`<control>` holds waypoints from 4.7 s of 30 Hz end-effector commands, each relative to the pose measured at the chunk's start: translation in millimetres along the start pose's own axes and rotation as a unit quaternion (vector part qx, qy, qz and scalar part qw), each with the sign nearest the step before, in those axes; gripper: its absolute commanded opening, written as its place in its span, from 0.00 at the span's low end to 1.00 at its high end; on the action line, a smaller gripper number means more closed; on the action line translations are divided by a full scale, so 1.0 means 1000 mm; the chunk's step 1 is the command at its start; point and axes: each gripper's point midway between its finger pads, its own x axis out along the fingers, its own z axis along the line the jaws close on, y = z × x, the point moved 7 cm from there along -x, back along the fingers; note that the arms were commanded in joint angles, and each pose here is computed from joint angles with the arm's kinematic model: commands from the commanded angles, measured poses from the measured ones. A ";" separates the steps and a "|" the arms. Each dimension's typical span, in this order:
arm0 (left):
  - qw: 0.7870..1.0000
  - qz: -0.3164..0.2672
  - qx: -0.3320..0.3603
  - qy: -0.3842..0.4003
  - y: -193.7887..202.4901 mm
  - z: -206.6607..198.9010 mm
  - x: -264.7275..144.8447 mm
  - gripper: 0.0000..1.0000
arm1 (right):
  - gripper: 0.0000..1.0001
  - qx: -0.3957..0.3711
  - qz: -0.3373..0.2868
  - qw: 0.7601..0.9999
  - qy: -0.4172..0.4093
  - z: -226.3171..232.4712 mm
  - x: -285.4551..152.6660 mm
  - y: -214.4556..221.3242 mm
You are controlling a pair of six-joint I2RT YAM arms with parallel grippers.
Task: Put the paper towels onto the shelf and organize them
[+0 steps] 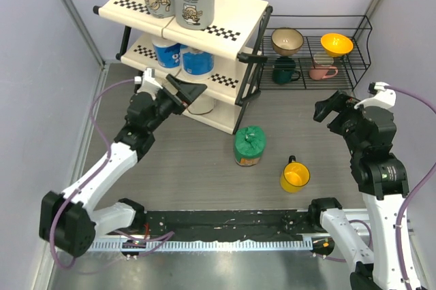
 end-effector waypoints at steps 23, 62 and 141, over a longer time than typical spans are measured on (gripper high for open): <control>0.987 -0.069 -0.087 0.116 -0.027 -0.026 0.085 1.00 | 0.95 -0.011 -0.001 1.000 -0.001 -0.001 0.001 0.002; 0.979 -0.051 -0.064 0.185 -0.051 -0.054 0.066 1.00 | 0.95 -0.024 0.000 1.000 0.009 -0.006 -0.004 0.004; 0.969 -0.022 -0.231 0.084 0.061 0.141 0.106 0.95 | 0.96 -0.039 0.015 0.999 0.021 -0.011 0.002 0.013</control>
